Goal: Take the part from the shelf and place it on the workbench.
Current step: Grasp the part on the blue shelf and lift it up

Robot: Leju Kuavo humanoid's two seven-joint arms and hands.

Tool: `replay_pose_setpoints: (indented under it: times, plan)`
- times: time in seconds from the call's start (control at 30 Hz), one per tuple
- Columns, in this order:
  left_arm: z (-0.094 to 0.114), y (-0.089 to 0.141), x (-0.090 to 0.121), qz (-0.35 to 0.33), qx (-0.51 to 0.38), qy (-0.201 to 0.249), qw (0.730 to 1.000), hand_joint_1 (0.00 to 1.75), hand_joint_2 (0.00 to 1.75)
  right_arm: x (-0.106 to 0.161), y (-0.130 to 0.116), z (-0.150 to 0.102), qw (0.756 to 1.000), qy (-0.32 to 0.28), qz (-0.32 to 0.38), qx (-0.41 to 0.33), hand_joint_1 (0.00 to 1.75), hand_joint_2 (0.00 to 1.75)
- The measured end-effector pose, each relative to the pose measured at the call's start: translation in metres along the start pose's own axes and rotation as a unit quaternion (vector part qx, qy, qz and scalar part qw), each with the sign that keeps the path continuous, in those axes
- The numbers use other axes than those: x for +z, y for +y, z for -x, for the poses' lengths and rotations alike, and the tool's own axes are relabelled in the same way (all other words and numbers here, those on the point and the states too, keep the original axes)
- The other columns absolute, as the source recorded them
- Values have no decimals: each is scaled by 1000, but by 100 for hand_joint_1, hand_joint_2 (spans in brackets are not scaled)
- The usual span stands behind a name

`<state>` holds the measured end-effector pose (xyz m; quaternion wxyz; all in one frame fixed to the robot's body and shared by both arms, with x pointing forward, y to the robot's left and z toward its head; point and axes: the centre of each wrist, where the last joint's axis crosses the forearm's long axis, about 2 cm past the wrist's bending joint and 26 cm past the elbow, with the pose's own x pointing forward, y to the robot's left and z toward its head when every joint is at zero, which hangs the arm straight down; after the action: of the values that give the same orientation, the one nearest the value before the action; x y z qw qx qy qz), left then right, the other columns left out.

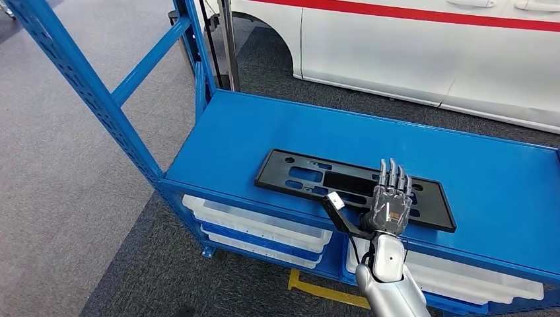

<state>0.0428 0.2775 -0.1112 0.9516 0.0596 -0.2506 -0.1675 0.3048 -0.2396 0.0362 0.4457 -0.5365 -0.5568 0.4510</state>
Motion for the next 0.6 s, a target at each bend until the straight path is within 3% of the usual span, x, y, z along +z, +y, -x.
replay_pose_setpoints:
  times: [0.07, 0.2, 0.6]
  plan:
    - [1, 0, 0, 0, 0, 2, 1000, 0, 0, 1, 1, 3, 1000, 5, -3, 0, 0, 175]
    - [1, 2, 0, -2, 0, 2, 1000, 0, 0, 2, 3, 9, 1000, 12, -8, -2, 173, 175]
    - [4, 2, 1, -2, 0, 5, 1000, 0, 0, 16, 15, 22, 999, 13, -41, -3, 175, 175]
